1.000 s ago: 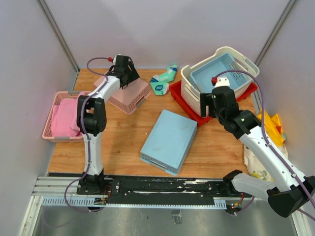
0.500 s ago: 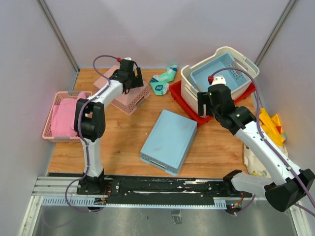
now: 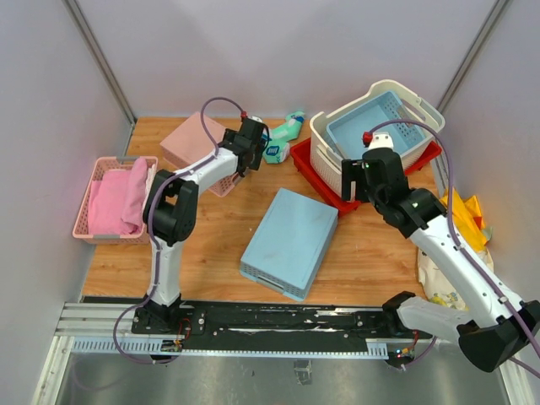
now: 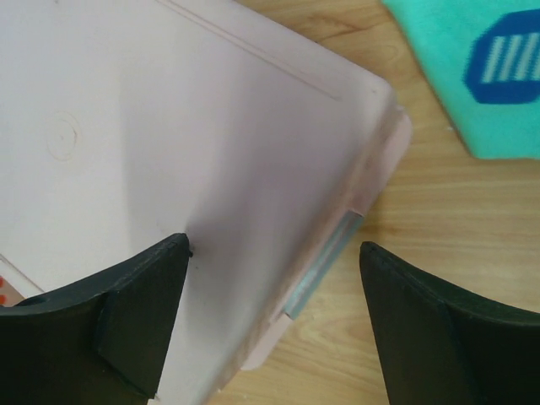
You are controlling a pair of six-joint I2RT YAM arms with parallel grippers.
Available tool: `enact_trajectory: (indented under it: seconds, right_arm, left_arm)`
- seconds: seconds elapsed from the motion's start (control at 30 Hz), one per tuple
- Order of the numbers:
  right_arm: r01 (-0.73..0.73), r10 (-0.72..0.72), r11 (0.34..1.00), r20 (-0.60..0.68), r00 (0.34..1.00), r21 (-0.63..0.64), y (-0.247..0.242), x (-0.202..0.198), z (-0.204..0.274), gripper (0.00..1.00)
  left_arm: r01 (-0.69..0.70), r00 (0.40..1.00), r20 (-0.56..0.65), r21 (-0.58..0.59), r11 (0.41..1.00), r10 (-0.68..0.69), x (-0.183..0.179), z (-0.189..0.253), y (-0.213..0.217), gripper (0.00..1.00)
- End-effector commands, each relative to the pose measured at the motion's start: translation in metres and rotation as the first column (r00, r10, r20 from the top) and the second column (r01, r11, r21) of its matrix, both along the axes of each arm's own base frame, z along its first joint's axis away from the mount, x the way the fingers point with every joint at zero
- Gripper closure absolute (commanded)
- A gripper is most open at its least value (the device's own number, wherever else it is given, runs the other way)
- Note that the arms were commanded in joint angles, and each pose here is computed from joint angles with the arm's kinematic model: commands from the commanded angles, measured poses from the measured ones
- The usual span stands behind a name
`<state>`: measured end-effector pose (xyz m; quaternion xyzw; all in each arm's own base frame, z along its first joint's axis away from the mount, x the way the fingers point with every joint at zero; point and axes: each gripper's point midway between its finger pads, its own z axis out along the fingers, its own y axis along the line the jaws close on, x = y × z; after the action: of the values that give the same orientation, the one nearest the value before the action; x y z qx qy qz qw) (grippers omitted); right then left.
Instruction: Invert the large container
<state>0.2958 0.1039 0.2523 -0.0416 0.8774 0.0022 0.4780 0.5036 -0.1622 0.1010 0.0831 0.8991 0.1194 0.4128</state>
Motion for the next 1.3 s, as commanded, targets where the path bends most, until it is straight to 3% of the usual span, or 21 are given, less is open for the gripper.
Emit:
enact_trajectory:
  seconds: [0.0,0.1,0.37,0.77,1.03,1.27]
  right_arm:
    - [0.024,-0.024,1.0,0.012,1.0,0.009,-0.008,-0.005,0.002,0.18]
    - [0.03,-0.03,1.0,0.014,0.999,-0.006,-0.012,-0.007,0.001,0.17]
    - [0.031,-0.031,0.998,0.005,1.0,-0.054,-0.017,-0.006,0.002,0.17]
    - [0.037,-0.039,0.995,-0.016,0.999,-0.09,-0.02,-0.005,-0.004,0.17]
    - [0.024,-0.027,0.997,-0.036,0.999,-0.075,-0.014,-0.002,-0.011,0.17]
    - [0.022,-0.022,0.999,-0.026,0.999,-0.027,-0.01,-0.007,-0.007,0.18]
  left_arm:
    - [-0.1,0.995,0.004,0.108,0.989,0.101,0.012,-0.009,0.018,0.18]
    - [-0.19,0.982,0.019,0.09,0.978,0.189,0.025,-0.012,0.027,0.25]
    - [-0.396,0.918,-0.046,-0.187,0.899,0.394,0.067,-0.032,0.057,0.28]
    - [-0.567,0.814,-0.081,-0.322,0.758,0.575,0.103,-0.045,0.151,0.27]
    - [-0.576,0.804,-0.027,-0.29,0.765,0.595,0.113,-0.021,0.199,0.25]
    - [-0.48,0.848,0.049,-0.352,0.804,0.528,0.118,0.038,0.184,0.2]
